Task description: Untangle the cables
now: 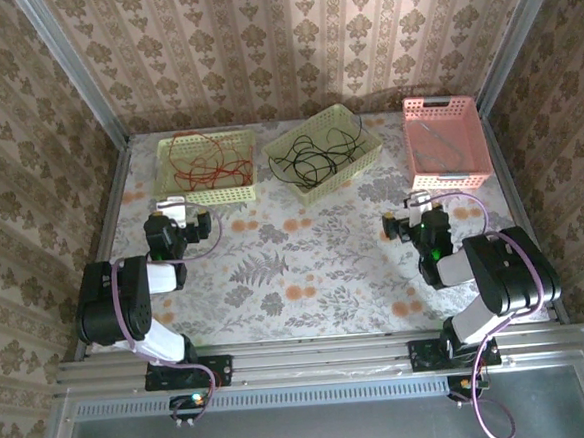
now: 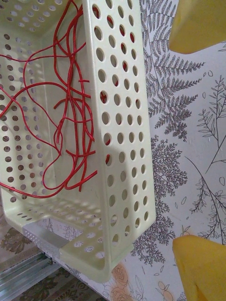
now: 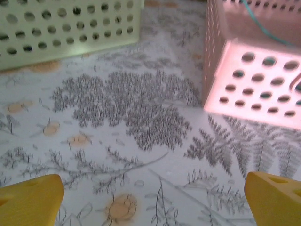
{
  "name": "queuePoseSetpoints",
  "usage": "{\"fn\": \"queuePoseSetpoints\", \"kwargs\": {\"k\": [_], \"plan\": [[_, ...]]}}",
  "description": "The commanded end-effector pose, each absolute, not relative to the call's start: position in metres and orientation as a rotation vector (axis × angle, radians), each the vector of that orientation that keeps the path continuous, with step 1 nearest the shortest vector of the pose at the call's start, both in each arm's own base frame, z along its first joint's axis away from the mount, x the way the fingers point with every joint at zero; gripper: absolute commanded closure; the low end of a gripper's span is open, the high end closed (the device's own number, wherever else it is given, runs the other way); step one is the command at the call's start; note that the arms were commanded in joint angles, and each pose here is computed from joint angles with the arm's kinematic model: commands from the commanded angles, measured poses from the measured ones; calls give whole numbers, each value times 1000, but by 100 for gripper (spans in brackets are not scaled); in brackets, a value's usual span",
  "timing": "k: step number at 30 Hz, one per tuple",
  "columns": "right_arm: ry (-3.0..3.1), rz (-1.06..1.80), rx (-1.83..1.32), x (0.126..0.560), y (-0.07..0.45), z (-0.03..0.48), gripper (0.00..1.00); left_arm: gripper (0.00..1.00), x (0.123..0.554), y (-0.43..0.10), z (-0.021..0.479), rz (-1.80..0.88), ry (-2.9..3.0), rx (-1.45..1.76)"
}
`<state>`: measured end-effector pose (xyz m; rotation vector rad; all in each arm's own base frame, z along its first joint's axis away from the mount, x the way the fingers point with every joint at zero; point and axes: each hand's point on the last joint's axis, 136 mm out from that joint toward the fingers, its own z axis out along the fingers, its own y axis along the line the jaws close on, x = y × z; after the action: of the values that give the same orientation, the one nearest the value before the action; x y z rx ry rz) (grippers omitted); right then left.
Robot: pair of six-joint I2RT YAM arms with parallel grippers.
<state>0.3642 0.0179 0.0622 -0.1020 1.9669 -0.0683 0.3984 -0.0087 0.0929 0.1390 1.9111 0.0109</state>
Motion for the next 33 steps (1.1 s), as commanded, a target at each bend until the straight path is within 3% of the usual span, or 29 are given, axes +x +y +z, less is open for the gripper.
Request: {"fn": "queuePoseSetpoints", "kwargs": {"k": [1, 33], "plan": [[1892, -33, -30, 398, 11, 100, 0, 0, 400, -10, 95, 4, 1911, 139], [1930, -15, 43, 400, -2, 97, 0, 0, 400, -10, 95, 5, 1911, 139]]}}
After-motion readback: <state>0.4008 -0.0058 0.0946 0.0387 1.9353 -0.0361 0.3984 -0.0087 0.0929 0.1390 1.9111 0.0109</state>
